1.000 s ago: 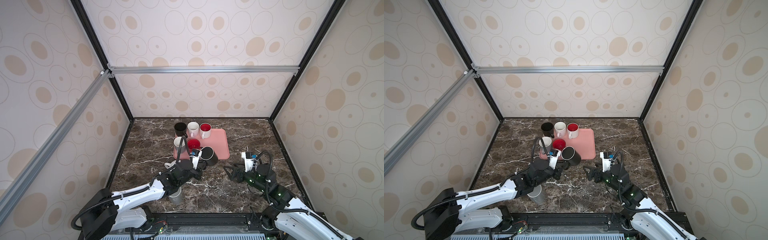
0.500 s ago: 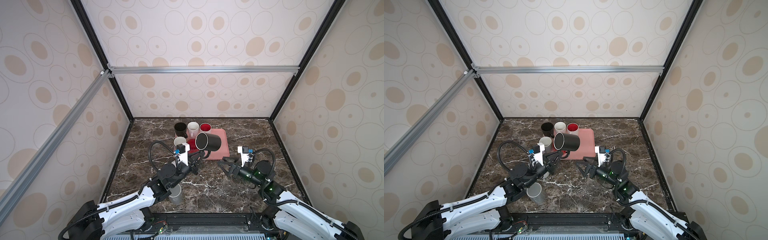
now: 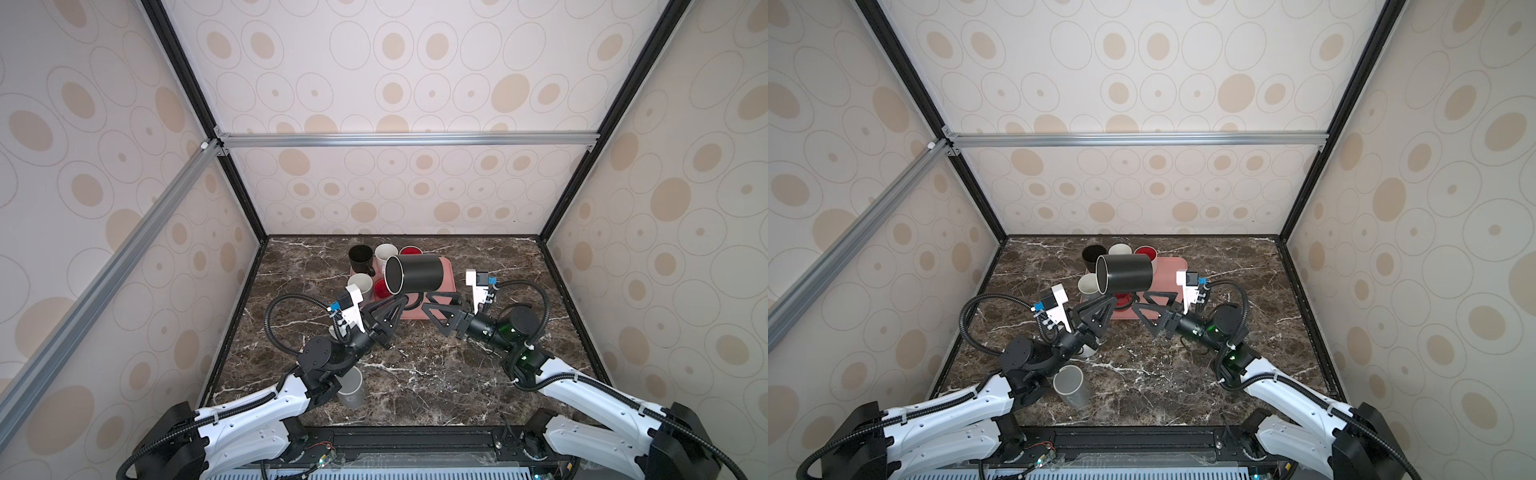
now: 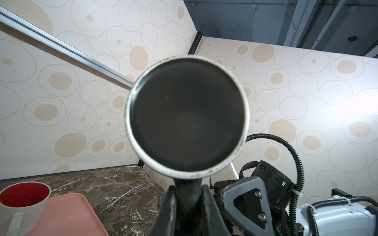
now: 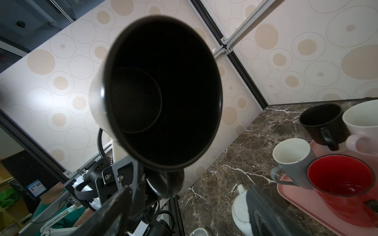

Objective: Turn the mug right side up
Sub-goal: Place the mug on the tray.

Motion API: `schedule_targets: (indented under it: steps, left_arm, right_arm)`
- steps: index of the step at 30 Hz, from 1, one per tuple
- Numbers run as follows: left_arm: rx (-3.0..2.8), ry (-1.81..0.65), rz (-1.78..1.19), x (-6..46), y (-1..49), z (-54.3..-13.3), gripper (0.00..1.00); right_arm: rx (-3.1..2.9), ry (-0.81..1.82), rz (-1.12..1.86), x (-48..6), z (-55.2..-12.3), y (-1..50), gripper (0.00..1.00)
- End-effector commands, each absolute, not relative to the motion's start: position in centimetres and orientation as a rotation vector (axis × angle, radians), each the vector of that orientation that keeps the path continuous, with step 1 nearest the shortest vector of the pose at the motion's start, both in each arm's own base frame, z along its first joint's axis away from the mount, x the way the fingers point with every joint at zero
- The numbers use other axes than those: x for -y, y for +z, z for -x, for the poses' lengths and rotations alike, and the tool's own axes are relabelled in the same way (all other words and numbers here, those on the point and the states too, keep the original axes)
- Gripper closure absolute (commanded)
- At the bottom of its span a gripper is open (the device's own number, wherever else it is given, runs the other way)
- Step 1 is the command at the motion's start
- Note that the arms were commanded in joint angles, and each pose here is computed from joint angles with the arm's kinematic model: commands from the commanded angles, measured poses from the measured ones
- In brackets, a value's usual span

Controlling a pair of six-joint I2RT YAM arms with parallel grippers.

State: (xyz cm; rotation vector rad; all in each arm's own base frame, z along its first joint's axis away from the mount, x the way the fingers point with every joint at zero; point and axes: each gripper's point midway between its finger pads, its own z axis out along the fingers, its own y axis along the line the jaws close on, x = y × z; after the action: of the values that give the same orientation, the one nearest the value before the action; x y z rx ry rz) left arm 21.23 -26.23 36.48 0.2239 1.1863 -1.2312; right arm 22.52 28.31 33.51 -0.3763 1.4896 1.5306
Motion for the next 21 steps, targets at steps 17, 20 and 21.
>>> schedule_targets:
  steps: [17,20,21]
  left_arm:
    - [-0.932,-1.349,-0.180,23.9,42.8,-18.8,1.00]
    - [-0.943,-1.347,-0.176,23.9,42.6,-18.9,1.00]
    - [-0.949,-1.346,-0.170,23.9,42.6,-19.1,1.00]
  right_arm:
    - [-1.294,1.693,0.531,-30.7,-19.7,38.6,0.62]
    - [-1.295,1.694,0.533,-30.7,-19.6,38.6,0.76]
    - [-1.298,1.694,0.533,-30.7,-19.6,38.6,0.83]
